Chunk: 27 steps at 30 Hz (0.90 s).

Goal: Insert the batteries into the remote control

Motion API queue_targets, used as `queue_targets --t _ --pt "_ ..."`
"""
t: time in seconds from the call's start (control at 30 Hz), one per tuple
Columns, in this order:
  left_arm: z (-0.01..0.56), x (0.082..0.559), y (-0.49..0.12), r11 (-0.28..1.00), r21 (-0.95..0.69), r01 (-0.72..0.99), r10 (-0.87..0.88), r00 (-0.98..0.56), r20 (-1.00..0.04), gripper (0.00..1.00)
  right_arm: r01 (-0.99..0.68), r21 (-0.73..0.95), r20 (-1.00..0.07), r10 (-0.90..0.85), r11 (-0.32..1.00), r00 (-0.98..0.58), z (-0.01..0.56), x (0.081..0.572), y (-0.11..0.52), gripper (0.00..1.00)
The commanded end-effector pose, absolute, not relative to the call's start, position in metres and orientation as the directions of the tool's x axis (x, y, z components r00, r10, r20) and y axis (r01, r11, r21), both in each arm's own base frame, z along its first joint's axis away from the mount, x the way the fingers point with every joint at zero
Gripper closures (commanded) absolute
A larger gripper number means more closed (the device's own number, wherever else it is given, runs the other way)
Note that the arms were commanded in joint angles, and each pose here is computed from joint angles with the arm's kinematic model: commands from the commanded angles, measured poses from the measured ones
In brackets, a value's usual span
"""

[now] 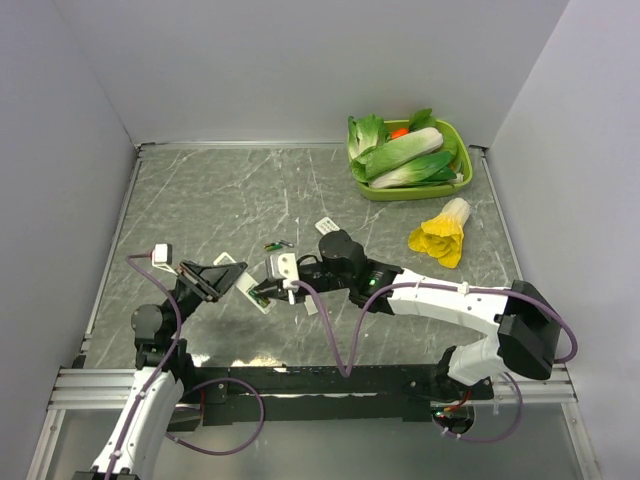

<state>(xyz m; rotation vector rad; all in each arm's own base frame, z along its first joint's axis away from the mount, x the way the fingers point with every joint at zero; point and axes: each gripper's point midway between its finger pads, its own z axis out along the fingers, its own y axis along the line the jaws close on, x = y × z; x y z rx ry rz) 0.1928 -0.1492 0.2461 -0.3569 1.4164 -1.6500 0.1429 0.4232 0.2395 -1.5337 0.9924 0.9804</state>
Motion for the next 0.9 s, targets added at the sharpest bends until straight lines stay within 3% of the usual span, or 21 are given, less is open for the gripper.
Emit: queue_targets --t 0.0,0.1,0.3,0.6,0.87 --pt "0.239 0.193 -0.151 0.163 -0.862 0.48 -0.741 -0.517 -0.428 0.97 -0.971 -0.239 -0.962 -0.128 -0.031 0.241 0.254 0.153 0.412 0.71" --pt "0.216 0.206 -0.147 0.268 -0.865 0.424 -0.731 -0.495 -0.469 0.97 -0.983 -0.186 -0.976 -0.119 -0.003 0.185 0.268 0.151 0.408 0.63" --pt "0.181 0.223 -0.136 0.381 -0.856 0.349 -0.733 -0.45 -0.51 0.97 -0.997 0.006 -0.967 -0.254 0.076 -0.025 0.244 0.154 0.402 0.61" --pt "0.147 0.234 -0.131 0.456 -0.838 0.301 -0.707 -0.449 -0.546 0.98 -0.959 0.247 -0.889 -0.36 0.14 -0.282 0.192 0.149 0.415 0.61" --pt "0.145 0.236 -0.13 0.485 -0.818 0.309 -0.694 -0.434 -0.575 0.98 -0.918 0.356 -0.824 -0.406 0.172 -0.396 0.161 0.157 0.443 0.61"
